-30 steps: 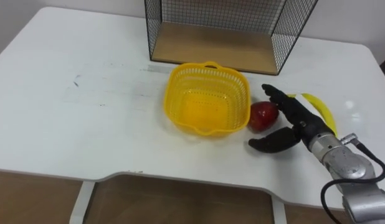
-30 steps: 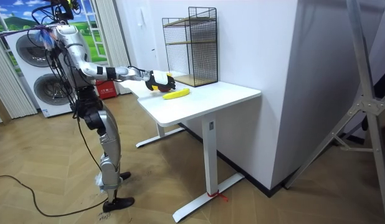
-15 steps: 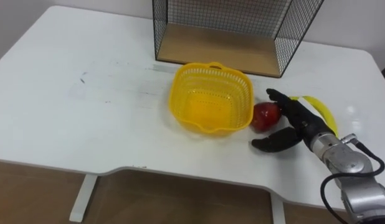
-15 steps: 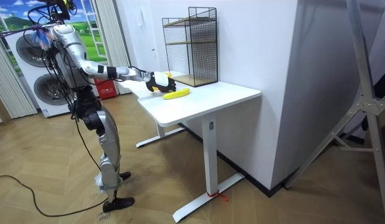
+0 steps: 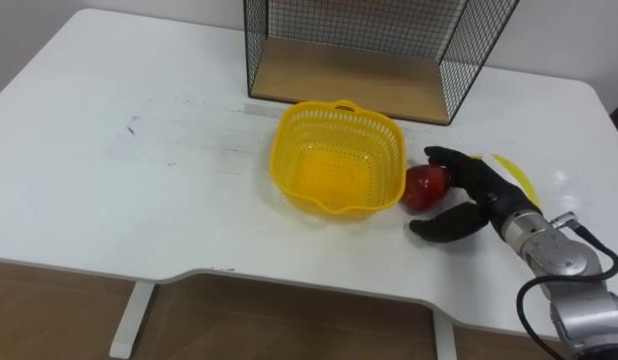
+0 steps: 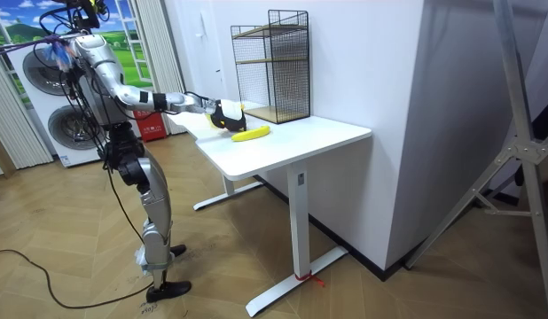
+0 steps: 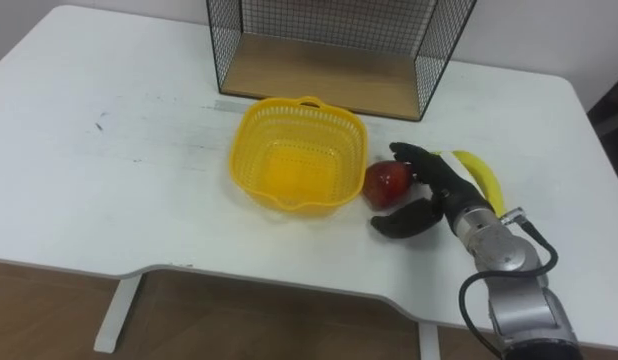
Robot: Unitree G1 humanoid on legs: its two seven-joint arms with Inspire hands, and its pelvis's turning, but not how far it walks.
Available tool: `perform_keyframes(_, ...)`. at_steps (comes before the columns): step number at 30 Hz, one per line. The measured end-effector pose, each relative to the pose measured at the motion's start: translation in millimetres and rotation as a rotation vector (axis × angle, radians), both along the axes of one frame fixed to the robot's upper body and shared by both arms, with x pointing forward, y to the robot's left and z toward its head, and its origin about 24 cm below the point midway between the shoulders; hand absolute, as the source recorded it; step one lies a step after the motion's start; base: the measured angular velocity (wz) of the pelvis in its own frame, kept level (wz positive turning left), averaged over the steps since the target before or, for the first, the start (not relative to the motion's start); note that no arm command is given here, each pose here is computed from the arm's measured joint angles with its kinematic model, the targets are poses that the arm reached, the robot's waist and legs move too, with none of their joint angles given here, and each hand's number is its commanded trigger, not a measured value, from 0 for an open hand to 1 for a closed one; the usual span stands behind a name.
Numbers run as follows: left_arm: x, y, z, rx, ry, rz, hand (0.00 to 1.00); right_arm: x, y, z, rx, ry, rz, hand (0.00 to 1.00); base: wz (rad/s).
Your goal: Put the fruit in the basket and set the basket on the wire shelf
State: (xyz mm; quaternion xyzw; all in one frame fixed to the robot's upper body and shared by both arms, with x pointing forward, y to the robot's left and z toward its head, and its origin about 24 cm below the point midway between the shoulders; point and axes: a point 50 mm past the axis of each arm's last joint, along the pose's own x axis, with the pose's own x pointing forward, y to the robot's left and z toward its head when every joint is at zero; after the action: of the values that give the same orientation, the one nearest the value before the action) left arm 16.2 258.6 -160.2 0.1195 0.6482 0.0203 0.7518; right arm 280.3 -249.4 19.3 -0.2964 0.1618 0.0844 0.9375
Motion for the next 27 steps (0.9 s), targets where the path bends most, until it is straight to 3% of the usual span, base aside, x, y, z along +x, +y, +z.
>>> perform_keyframes(27, 7.0, 2.7, 1.6, 0.009, -0.014, -0.006, 0.0, -0.2, -0.5, -0.9, -0.025, 0.023, 0.012, 1.0, 0.0)
